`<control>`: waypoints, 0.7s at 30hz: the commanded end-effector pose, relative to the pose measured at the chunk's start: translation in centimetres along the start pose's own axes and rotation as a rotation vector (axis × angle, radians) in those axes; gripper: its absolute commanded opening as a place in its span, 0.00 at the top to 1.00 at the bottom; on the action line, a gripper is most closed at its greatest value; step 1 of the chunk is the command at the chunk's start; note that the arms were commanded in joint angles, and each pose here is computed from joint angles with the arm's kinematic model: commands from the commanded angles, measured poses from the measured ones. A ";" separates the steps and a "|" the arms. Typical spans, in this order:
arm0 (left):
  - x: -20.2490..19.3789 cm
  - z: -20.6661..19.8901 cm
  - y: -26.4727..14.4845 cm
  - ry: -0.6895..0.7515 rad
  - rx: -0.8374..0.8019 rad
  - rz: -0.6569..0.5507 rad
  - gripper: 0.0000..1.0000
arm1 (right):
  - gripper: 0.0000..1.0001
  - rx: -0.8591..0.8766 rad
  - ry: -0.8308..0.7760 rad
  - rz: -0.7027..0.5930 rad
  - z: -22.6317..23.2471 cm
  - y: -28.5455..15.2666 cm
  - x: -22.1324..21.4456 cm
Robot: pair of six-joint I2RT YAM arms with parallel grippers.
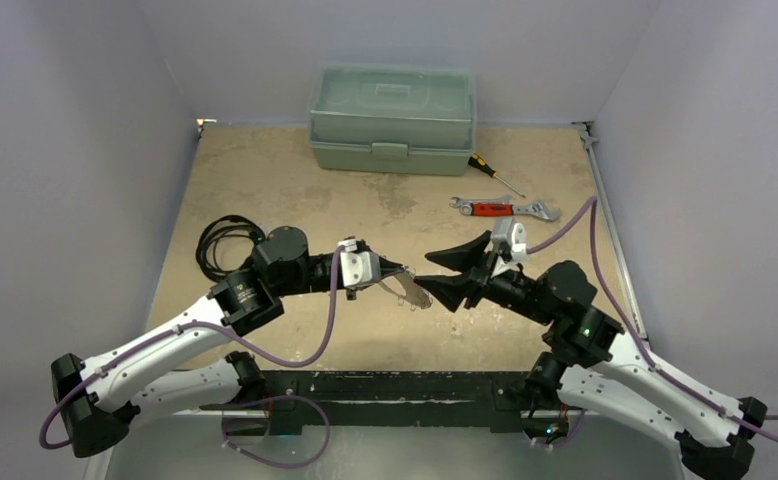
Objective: Put the keys on the keyring
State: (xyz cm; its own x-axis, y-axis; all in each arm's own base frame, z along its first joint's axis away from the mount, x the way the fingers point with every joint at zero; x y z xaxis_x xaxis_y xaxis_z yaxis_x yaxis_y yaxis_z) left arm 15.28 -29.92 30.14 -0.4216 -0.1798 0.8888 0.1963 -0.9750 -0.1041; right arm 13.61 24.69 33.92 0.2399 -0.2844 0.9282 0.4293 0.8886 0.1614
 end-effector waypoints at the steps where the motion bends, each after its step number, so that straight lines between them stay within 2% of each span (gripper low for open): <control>1: 3.1 1.5 -0.6 0.029 0.074 -0.139 1.00 | 0.47 -0.030 0.051 0.003 -0.6 0.4 -0.8; 11: 3.4 1.1 -0.9 0.025 0.058 -0.177 1.00 | 0.58 -0.007 0.087 0.048 -0.6 1.3 -2.2; 17: 3.5 0.8 -0.9 0.024 0.042 -0.183 1.00 | 0.82 -0.009 0.086 0.041 -0.6 1.3 -2.1; 21: 3.6 0.5 -0.9 0.024 0.025 -0.194 1.00 | 0.91 -0.005 0.086 0.046 -0.6 1.4 -2.2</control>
State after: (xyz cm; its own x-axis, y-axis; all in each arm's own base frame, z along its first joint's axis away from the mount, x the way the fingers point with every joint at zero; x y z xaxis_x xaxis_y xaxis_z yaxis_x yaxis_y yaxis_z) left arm 14.78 -29.62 31.25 -0.4345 -0.0837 0.8968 0.1714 -0.9852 -0.0089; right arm 14.30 26.23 30.94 0.3477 -0.2443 0.9052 0.4297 0.8996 0.0777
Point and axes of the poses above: each gripper's point midway between its finger pads, its own y axis out along the fingers, its own z axis along the line the jaws close on, x = y × z, the point moved 1 cm from there along -y, back along the fingers, and after that the axes turned 10 degrees about y, right-handed, at the moved point
